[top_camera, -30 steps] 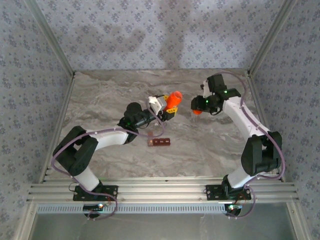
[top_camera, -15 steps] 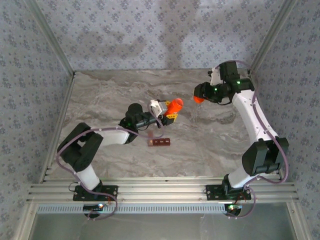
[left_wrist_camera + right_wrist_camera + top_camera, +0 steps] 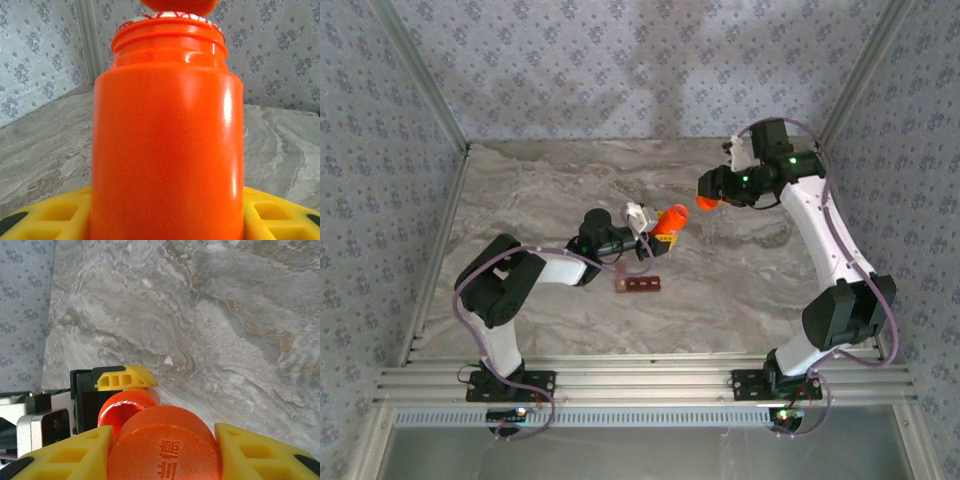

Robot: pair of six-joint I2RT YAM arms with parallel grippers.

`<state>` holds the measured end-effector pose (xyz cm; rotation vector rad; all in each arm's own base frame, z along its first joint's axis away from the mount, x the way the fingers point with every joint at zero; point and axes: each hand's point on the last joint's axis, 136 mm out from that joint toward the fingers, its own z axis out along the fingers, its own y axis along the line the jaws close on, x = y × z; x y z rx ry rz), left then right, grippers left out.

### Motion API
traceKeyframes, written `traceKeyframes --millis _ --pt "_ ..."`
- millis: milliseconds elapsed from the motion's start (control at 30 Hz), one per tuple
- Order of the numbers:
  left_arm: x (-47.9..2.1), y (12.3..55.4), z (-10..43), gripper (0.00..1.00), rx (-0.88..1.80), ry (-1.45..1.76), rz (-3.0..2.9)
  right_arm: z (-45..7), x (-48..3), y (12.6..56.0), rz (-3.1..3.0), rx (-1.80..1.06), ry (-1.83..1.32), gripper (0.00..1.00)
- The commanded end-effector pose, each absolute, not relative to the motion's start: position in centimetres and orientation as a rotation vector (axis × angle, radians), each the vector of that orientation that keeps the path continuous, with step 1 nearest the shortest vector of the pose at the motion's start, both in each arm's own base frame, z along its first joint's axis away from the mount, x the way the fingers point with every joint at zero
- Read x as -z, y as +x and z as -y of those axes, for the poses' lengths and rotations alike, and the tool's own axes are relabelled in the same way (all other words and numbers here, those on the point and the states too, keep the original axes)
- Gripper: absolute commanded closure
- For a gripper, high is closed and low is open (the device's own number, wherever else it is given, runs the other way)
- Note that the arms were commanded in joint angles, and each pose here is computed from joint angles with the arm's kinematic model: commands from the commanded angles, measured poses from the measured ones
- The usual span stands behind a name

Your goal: Sort the pills into containers

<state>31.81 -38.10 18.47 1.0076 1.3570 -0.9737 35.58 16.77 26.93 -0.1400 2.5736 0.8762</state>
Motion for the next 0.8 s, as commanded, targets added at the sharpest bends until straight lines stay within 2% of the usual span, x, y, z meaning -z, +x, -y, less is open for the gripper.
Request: traceKeyframes --millis 0,767 --pt "-20.8 31.9 38.6 1.00 1.003 1.004 -1.261 -18.3 -27.4 35.0 -2.581 -0.909 -0.227 0.51" --pt "-21.3 31.4 38.9 1.00 1.051 1.006 -1.243 -21.6 -24.8 34.0 -2.650 -0.964 -0.343 0.52"
